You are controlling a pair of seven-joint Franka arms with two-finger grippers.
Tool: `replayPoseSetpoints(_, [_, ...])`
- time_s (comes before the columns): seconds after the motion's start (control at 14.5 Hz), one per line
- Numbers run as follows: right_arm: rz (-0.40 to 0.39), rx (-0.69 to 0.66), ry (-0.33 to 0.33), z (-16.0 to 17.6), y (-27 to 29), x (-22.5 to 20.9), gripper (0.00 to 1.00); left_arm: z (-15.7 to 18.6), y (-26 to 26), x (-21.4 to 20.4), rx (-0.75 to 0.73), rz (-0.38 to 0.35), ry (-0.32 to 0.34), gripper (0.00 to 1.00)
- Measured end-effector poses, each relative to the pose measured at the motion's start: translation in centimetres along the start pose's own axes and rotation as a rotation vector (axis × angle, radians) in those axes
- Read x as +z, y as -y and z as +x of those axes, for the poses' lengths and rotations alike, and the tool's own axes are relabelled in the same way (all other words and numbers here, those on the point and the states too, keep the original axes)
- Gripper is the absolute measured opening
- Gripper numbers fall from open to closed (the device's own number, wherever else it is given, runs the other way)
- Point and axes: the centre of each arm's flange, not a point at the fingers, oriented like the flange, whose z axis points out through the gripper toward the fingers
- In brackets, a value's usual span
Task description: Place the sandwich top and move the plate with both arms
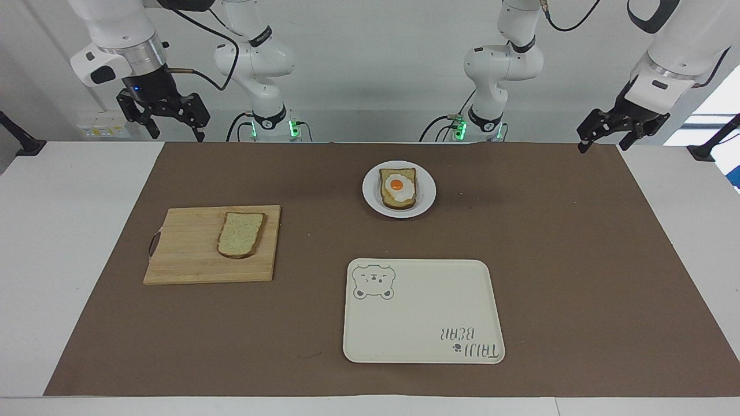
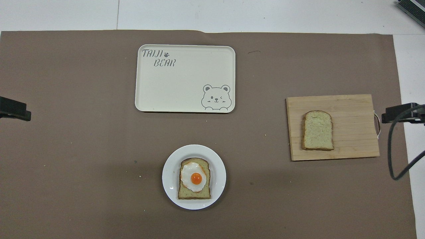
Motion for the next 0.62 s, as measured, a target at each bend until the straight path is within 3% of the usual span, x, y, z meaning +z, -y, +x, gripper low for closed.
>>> replayPoseSetpoints(0.62, [0.0,-0.01,0.014,0.0,-0.2,1.1,1.0,0.0,0.0,0.0,0.0,0.0,0.0,1.0])
